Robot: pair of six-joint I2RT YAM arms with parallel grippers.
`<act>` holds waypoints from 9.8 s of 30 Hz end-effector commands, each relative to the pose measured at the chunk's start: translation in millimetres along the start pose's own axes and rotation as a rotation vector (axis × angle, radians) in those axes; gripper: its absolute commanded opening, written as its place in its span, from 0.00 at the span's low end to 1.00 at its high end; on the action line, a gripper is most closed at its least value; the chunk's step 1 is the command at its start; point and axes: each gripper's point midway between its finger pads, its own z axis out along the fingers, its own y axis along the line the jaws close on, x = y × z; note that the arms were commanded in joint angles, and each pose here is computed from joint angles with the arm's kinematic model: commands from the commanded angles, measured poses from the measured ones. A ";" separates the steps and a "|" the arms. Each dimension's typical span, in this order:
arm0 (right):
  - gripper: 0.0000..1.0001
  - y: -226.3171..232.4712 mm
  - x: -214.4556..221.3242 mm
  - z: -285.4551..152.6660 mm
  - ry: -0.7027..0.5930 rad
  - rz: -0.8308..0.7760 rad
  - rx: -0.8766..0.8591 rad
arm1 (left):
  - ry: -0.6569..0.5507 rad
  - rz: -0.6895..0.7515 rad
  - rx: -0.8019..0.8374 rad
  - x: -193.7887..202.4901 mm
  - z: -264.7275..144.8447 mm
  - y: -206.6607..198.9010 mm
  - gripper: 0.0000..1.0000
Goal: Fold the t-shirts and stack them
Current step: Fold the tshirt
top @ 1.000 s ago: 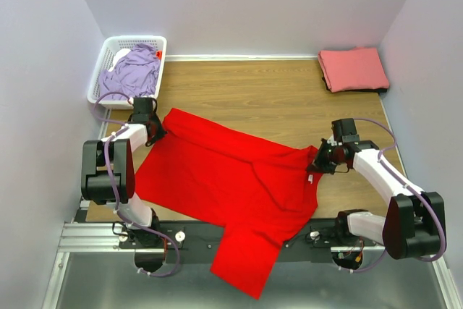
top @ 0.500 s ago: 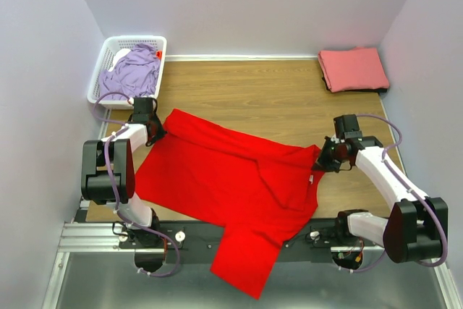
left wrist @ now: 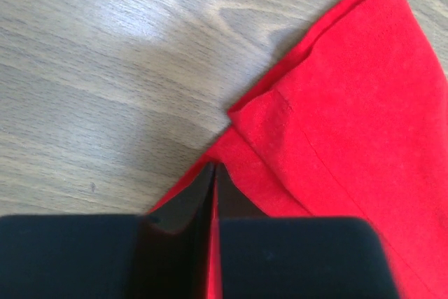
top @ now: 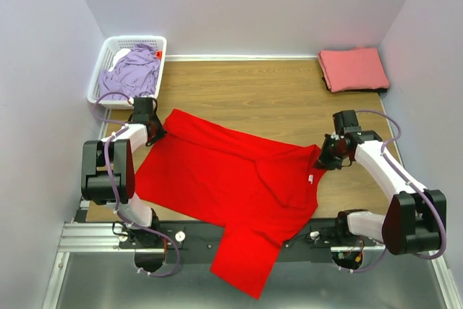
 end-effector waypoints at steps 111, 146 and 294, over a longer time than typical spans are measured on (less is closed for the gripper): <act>0.01 1.0 -87.3 32.5 -0.262 0.325 -0.207 | 0.079 0.162 0.046 0.3 39.3 -75.3 0.37; 0.01 -26.7 -168.2 142.6 -0.231 0.276 -0.020 | 0.079 0.093 0.073 -28.6 52.8 -83.5 0.37; 0.29 75.8 -89.5 26.5 -0.138 -0.405 0.184 | -0.245 0.403 0.369 17.0 -109.0 -113.9 0.66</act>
